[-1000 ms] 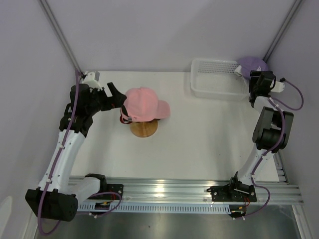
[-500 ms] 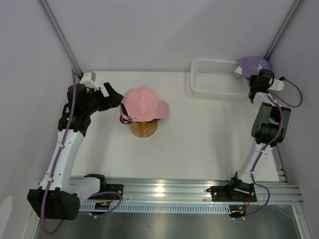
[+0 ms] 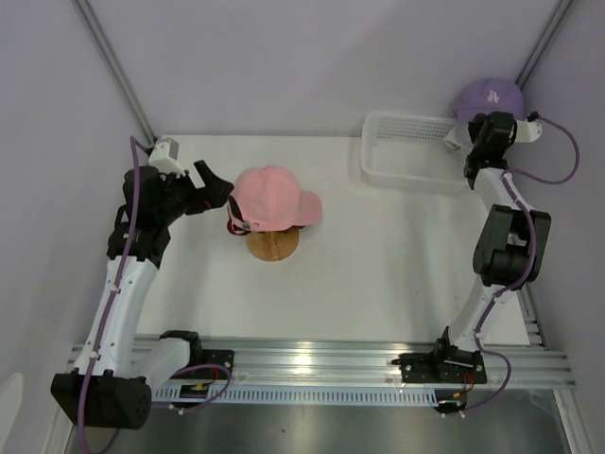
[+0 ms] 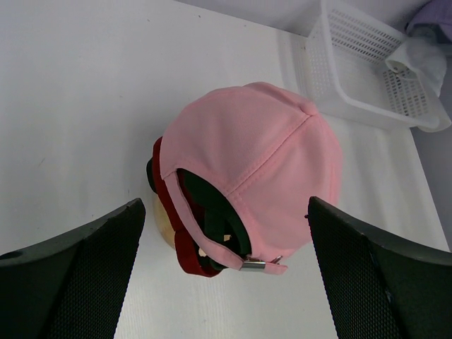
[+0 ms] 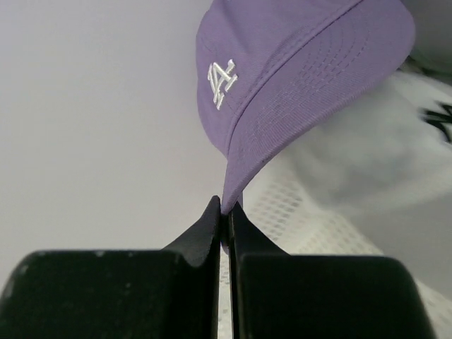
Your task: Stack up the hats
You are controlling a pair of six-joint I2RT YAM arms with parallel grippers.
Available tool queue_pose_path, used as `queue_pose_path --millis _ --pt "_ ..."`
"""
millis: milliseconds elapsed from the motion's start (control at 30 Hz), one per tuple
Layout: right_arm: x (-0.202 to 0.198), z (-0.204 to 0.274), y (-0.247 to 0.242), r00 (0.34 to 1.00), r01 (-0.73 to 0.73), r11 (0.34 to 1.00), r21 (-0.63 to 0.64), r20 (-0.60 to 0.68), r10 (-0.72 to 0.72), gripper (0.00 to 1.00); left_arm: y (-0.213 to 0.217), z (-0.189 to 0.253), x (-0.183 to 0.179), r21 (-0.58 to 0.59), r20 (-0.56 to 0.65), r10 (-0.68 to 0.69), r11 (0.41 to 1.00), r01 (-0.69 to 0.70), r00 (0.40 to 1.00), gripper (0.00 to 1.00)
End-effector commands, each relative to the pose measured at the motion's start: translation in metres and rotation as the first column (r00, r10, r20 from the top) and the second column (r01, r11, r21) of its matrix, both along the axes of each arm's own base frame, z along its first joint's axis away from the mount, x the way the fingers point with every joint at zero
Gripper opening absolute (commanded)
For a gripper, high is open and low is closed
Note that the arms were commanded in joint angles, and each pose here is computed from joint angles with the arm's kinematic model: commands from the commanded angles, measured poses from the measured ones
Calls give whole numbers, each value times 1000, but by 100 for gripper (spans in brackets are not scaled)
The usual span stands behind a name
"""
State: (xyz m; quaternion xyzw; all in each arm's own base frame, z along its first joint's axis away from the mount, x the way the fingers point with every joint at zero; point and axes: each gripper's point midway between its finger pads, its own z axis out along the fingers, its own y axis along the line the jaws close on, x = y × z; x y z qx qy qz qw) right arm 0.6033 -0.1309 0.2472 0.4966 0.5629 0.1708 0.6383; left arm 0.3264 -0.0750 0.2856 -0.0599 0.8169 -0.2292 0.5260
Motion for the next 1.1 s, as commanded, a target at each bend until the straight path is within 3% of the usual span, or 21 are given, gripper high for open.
queue_pose_path --millis 0,200,267,367,400,467,500,633,700,767,800,900,1067 --pt "-26 150 33 949 -10 981 -193 309 70 0 -3 22 -6 -30 85 -17 999 20 996 100" --pt "-76 236 96 865 -85 947 -310 448 224 0 1 31 -14 -31 119 11 999 -7 993 99" --pt "-93 258 125 788 -219 921 -323 498 361 0 4 35 -19 -38 128 29 999 -24 991 99" --pt "-117 283 189 590 -465 773 -431 500 633 0 9 40 -24 -71 120 84 995 -76 989 100" --pt "-132 286 220 474 -562 657 -502 456 754 0 9 43 -25 -90 116 97 992 -87 989 99" --pt "-154 294 267 317 -659 511 -552 412 854 0 13 46 -28 -103 110 126 988 -115 986 99" --pt "-167 288 289 227 -709 401 -580 350 909 0 15 54 -30 -118 113 146 984 -133 983 99" --pt "-209 274 358 3 -789 137 -599 218 976 0 21 72 -38 -166 115 208 968 -188 971 100" --pt "-239 260 400 -164 -803 -41 -594 155 974 0 19 74 -39 -216 111 214 958 -186 971 99" --pt "-255 251 422 -254 -808 -134 -574 133 958 0 16 67 -35 -251 100 208 952 -178 973 99" --pt "-271 243 439 -338 -802 -217 -556 123 933 0 24 66 -32 -272 94 238 940 -204 967 100" --pt "-292 232 459 -441 -787 -325 -525 109 891 0 34 48 -28 -294 53 282 921 -255 958 100" --pt "-303 219 476 -512 -763 -401 -507 97 853 0 77 40 -40 -337 75 444 854 -397 893 99"
